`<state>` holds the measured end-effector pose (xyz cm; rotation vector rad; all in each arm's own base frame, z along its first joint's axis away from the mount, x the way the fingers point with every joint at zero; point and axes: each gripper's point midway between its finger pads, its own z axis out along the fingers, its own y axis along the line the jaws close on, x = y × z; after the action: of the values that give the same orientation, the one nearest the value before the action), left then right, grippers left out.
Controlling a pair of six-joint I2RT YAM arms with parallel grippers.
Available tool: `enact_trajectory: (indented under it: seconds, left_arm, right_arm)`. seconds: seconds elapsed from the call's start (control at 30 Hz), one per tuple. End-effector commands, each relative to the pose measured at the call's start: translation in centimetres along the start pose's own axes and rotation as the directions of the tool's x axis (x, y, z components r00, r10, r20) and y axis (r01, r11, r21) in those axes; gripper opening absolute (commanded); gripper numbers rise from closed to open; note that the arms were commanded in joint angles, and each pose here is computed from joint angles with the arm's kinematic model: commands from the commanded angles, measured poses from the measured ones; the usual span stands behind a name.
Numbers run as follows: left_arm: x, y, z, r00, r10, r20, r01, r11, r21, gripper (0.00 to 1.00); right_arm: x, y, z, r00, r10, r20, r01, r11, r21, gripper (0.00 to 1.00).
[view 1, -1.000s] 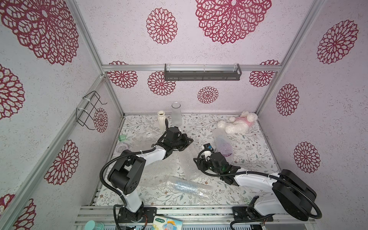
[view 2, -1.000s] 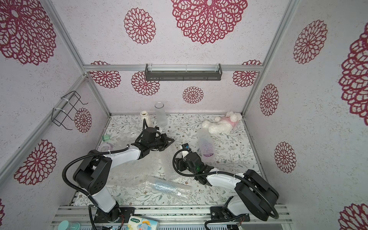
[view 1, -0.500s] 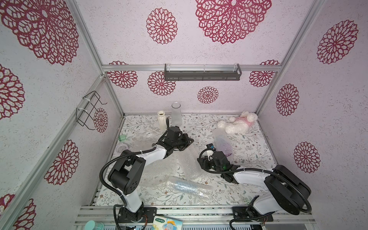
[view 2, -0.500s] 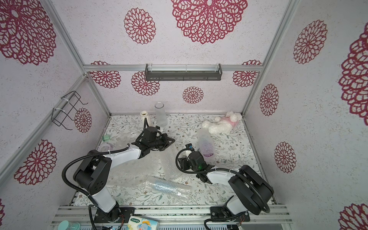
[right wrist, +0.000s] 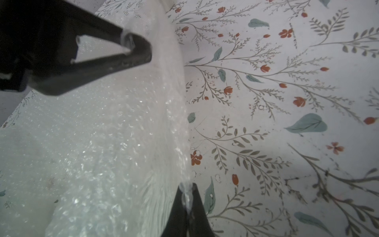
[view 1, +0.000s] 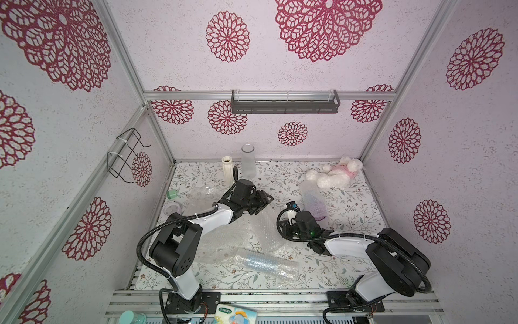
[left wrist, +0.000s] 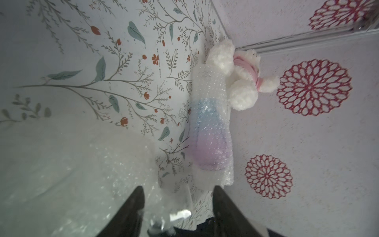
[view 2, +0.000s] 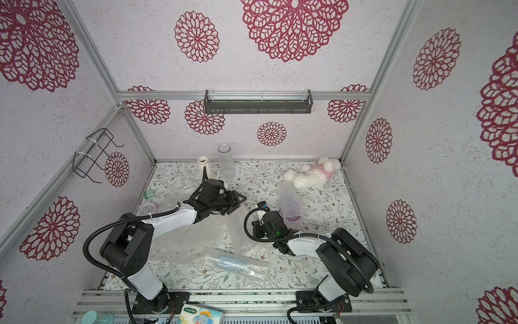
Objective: Unwrap the vase from the bubble wrap
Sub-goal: Unwrap the bubble wrap at the center of the board.
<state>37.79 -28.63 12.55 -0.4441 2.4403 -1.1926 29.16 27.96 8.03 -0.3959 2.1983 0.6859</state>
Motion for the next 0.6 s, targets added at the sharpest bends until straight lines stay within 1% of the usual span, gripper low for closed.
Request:
enact_trajectory:
  seconds: [0.0,0.07,0.17,0.23,0.33,0.43,0.57]
  left_arm:
    - [-0.6,0.4,-2.2,0.999,0.031,0.035,-0.029,0.999,-0.035,0.73]
    - [-0.5,0.8,-3.0,0.998,0.051,0.039,-0.048,0.997,-0.066,0.76]
    - [-0.1,1.8,-3.7,0.996,0.079,0.03,-0.075,0.99,-0.121,0.77]
    - [0.5,2.8,-3.9,0.997,0.075,0.022,-0.071,0.986,-0.15,0.76]
    - [1.3,3.5,-3.9,0.997,0.073,0.015,-0.07,0.984,-0.165,0.74]
    - [2.0,3.8,-3.7,0.996,0.093,0.002,-0.091,0.979,-0.185,0.7]
    - [2.6,4.1,-3.3,0.993,0.117,-0.021,-0.119,0.968,-0.22,0.67]
  right_arm:
    - [-3.6,0.0,-0.9,0.995,0.005,0.096,-0.008,1.0,0.029,0.0]
    - [-4.0,0.1,-1.2,0.993,0.02,0.113,-0.023,0.999,0.026,0.0]
    - [-5.0,0.1,-1.8,0.988,0.043,0.147,-0.048,0.998,0.027,0.0]
    - [-6.0,0.1,-2.4,0.982,0.058,0.177,-0.065,0.997,0.034,0.0]
    - [-7.0,0.0,-3.1,0.973,0.087,0.214,-0.098,0.994,0.04,0.0]
    - [-7.7,-0.3,-3.7,0.964,0.111,0.241,-0.126,0.991,0.049,0.0]
    - [-8.4,-0.6,-4.8,0.953,0.126,0.275,-0.147,0.987,0.059,0.0]
